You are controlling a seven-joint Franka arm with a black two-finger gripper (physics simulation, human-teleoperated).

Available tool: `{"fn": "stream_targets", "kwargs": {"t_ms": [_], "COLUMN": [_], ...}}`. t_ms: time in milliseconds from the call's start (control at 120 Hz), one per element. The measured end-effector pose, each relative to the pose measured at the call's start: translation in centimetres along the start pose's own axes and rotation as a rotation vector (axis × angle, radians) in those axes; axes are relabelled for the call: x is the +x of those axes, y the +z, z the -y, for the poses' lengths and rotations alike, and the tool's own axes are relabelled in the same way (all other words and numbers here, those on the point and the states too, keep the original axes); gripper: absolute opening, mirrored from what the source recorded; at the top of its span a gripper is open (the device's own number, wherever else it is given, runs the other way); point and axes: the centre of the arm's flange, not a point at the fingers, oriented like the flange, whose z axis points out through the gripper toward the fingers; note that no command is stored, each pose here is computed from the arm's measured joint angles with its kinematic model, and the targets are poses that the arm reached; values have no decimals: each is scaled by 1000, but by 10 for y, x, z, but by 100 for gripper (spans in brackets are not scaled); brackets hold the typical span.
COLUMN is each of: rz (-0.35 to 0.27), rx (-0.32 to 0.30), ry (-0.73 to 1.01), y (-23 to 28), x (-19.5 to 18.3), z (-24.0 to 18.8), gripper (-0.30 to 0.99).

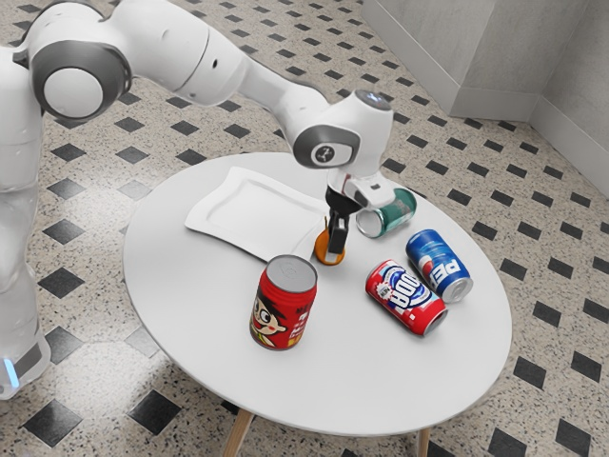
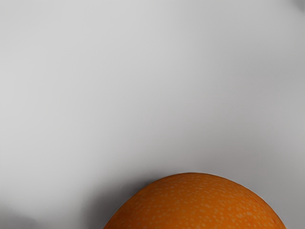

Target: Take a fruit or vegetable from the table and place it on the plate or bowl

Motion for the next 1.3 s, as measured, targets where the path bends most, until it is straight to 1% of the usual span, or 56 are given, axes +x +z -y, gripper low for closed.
{"fn": "stream_targets", "kwargs": {"t_ms": [508, 575, 667, 792, 983, 1100, 1192, 1300], "rz": [0, -4, -20, -40, -67, -113, -157, -161], "rx": [-12, -13, -9, -11, -6, 10, 21, 12], "ry": [-4, -5, -10, -23, -54, -70, -84, -102], "y": [11, 11, 8, 4, -6, -34, -64, -73], "x": [4, 4, 5, 6, 6, 0, -11, -37], "z": [-1, -1, 0, 1, 4, 5, 6, 1], "gripper": [69, 63, 47, 40, 39, 38, 38, 37]}}
